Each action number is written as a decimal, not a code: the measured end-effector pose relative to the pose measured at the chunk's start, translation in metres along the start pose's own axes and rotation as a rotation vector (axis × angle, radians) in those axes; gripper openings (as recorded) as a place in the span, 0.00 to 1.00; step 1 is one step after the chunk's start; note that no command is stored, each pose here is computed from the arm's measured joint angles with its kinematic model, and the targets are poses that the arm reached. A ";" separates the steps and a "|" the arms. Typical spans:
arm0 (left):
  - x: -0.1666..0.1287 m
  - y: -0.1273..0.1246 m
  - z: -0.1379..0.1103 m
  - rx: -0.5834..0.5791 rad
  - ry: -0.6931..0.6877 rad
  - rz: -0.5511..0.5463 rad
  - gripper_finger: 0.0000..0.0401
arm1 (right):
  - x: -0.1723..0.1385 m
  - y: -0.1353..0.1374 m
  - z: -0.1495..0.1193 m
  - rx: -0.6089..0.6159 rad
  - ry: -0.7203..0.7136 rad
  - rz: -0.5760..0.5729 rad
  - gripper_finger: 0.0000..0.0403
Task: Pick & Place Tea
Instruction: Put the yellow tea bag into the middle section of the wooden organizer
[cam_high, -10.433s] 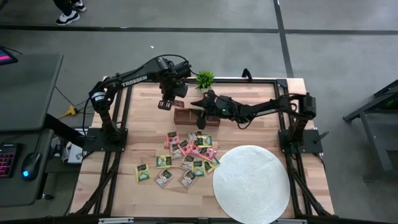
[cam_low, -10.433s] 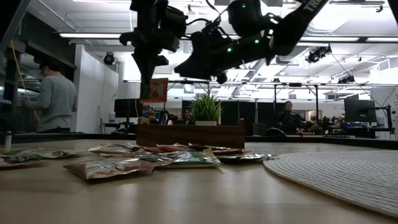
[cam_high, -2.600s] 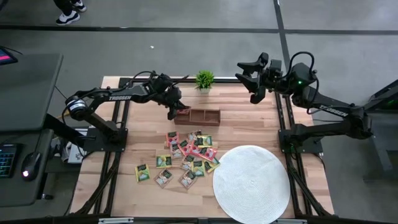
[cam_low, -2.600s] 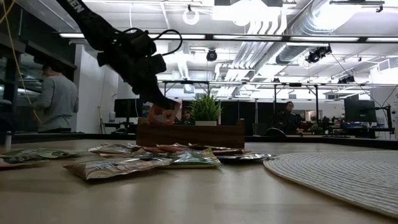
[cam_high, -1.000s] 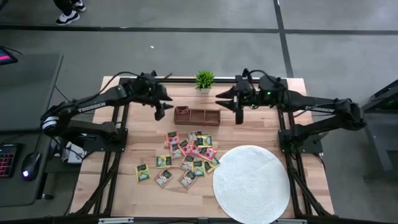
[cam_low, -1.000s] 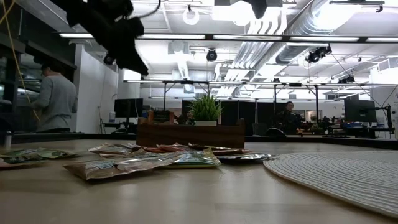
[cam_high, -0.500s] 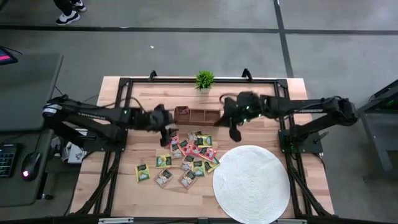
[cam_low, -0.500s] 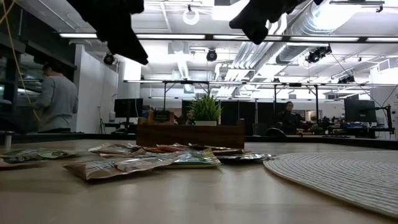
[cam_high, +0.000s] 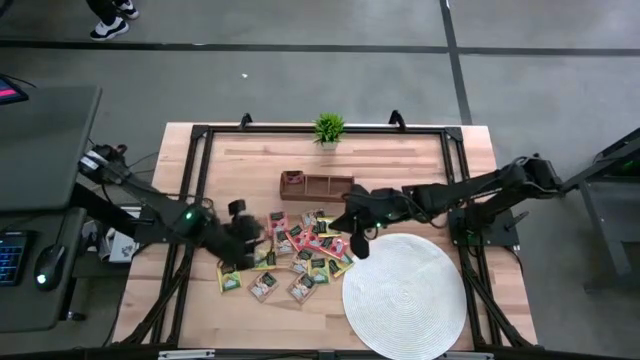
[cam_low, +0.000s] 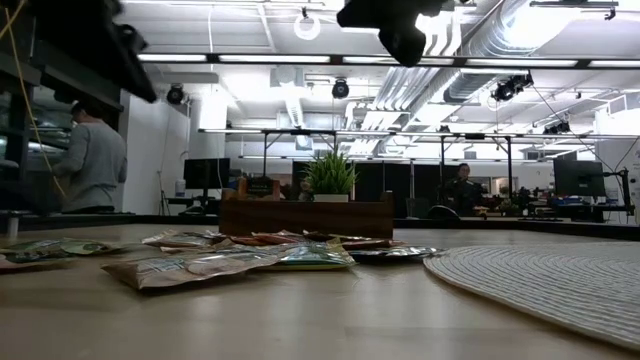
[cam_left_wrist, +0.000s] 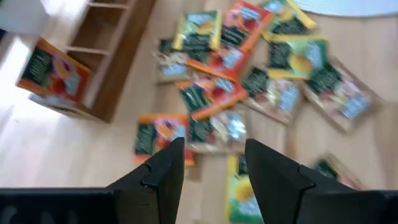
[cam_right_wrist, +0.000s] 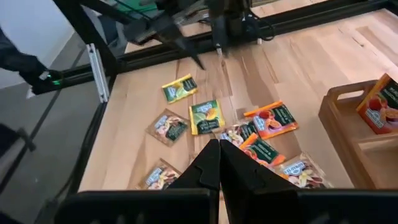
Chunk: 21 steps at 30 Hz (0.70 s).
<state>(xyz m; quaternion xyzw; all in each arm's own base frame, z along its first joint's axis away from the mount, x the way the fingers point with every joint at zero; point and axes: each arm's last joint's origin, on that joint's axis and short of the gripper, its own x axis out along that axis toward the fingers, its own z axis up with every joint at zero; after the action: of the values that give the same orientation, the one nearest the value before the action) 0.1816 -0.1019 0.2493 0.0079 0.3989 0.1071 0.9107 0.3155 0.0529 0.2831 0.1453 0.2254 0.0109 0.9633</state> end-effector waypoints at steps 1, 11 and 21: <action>-0.003 -0.004 -0.004 0.001 0.006 -0.014 0.41 | 0.000 0.001 0.000 0.013 -0.008 -0.006 0.00; -0.036 -0.025 -0.048 -0.029 0.110 -0.047 0.41 | 0.016 0.019 -0.007 0.098 -0.084 0.003 0.00; -0.057 -0.039 -0.074 -0.070 0.222 -0.146 0.41 | 0.083 0.031 -0.022 0.118 -0.084 0.070 0.00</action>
<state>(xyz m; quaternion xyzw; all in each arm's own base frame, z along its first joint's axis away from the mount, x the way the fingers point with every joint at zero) 0.0971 -0.1569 0.2361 -0.0647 0.4928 0.0547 0.8660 0.3816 0.0956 0.2379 0.2097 0.1800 0.0251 0.9607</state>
